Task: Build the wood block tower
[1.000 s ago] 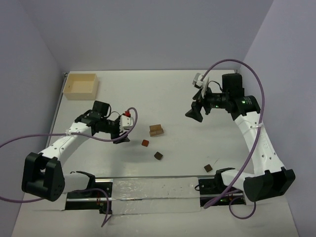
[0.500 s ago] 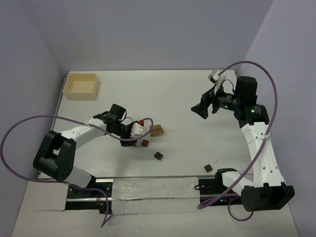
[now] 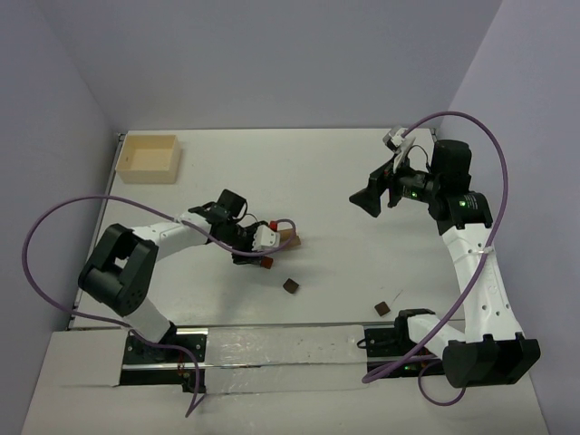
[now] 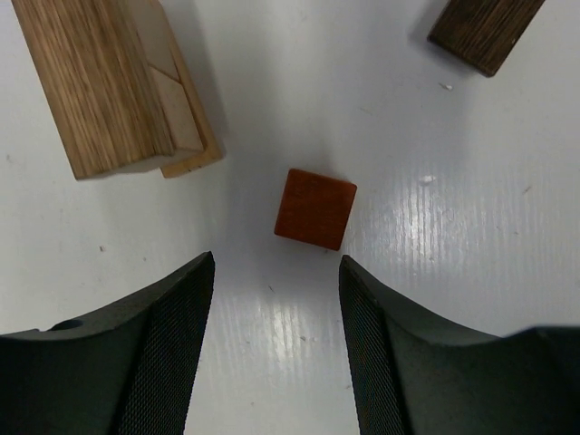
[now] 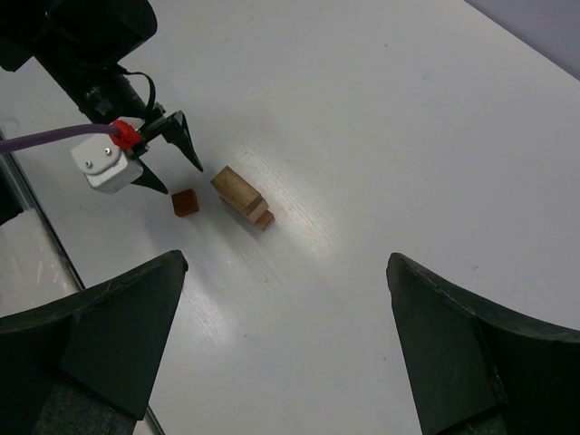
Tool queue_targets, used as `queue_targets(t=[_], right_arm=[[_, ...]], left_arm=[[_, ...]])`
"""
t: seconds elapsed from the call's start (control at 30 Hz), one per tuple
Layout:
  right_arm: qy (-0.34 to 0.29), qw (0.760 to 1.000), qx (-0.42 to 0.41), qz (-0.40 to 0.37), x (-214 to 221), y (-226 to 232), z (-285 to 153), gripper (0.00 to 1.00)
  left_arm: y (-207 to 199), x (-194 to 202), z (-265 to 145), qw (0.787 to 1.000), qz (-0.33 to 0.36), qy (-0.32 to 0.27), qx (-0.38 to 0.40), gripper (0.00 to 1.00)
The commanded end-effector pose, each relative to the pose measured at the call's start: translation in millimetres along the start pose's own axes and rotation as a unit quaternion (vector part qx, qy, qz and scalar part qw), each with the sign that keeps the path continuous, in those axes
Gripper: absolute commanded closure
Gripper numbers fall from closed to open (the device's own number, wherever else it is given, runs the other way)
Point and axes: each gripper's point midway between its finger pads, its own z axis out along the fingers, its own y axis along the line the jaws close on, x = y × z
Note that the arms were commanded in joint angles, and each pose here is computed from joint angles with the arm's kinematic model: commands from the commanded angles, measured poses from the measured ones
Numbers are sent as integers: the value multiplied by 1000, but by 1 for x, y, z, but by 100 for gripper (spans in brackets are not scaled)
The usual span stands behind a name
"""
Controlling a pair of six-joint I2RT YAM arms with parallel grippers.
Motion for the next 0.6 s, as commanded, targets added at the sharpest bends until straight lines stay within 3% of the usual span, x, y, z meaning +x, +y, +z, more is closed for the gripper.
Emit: queue_targets(t=[0.0,0.57], right_arm=[[-8,1000,6,-15,-1,-4,0,0],[0,1000,10,-28,3,-6,-1,0]], left_arm=[[12,-19,6,999,33,-10,-2,38],[-12,-20,20,997,53,14,47,44]])
